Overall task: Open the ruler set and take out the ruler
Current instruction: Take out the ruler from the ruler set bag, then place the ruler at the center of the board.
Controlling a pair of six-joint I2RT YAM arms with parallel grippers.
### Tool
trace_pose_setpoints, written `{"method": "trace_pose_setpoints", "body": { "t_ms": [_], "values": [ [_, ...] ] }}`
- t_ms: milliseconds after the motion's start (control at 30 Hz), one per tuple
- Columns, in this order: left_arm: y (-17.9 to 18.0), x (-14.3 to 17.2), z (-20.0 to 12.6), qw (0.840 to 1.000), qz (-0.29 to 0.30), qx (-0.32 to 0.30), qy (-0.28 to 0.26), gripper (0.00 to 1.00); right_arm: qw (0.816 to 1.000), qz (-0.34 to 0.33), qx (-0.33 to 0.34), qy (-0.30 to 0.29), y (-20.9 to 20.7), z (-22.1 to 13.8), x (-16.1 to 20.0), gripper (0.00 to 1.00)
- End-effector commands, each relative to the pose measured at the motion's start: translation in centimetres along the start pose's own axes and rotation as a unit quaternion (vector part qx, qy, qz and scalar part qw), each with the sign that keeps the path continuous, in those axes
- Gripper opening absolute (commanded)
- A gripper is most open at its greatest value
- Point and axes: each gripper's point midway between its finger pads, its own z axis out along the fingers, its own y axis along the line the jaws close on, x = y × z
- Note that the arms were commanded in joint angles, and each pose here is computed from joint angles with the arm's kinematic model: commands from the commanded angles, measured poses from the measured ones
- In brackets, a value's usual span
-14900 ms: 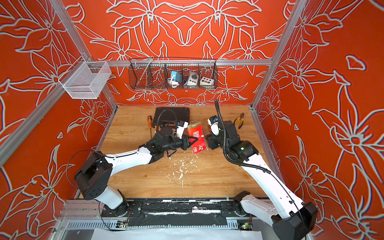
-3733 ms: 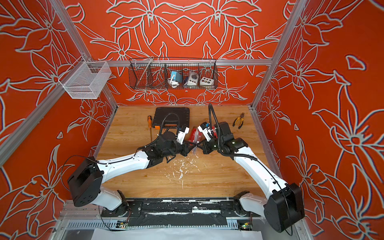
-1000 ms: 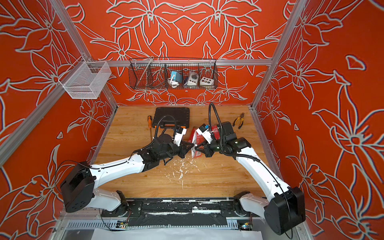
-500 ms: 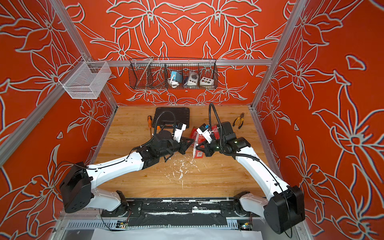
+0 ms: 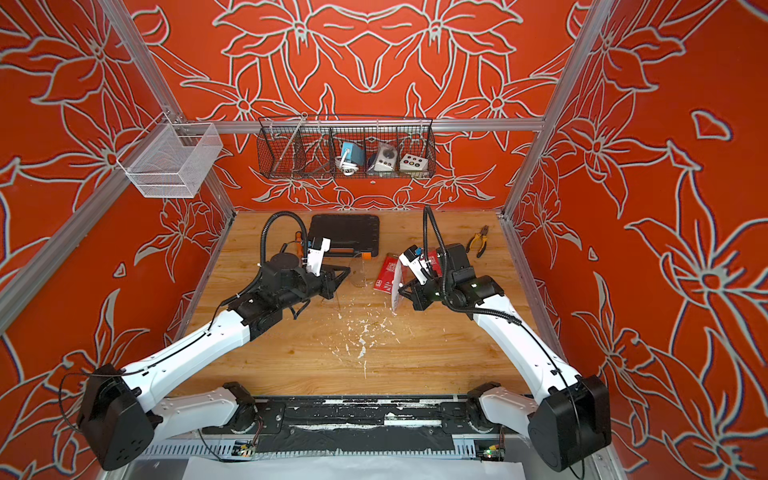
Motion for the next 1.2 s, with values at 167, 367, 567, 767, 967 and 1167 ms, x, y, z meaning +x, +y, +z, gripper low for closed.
{"method": "trace_pose_setpoints", "body": {
  "t_ms": [167,367,567,767,967,1167],
  "values": [
    [3.8,5.3,1.2,0.994,-0.06,0.046,0.083,0.0,1.0,-0.001,0.015,-0.005,-0.7,-0.2,-0.1,0.0],
    [7.5,7.7,2.6,0.988,-0.112,0.036,0.104,0.0,1.0,0.0,0.012,-0.004,-0.7,-0.1,-0.1,0.0],
    [9.1,9.5,4.4,0.981,-0.146,0.04,0.123,0.0,1.0,0.003,0.009,0.002,-0.9,0.3,0.1,0.0],
    [11.5,11.6,5.8,0.973,-0.181,0.03,0.139,0.0,1.0,0.002,0.008,0.0,-0.8,0.2,0.0,0.0],
    [13.0,12.4,6.5,0.97,-0.195,0.018,0.143,0.0,1.0,0.003,0.009,0.001,-0.9,0.2,0.2,0.0],
    [14.2,12.7,7.0,0.968,-0.204,0.01,0.146,0.03,1.0,0.004,0.008,0.001,-0.9,0.3,0.2,0.0]
  ]
}}
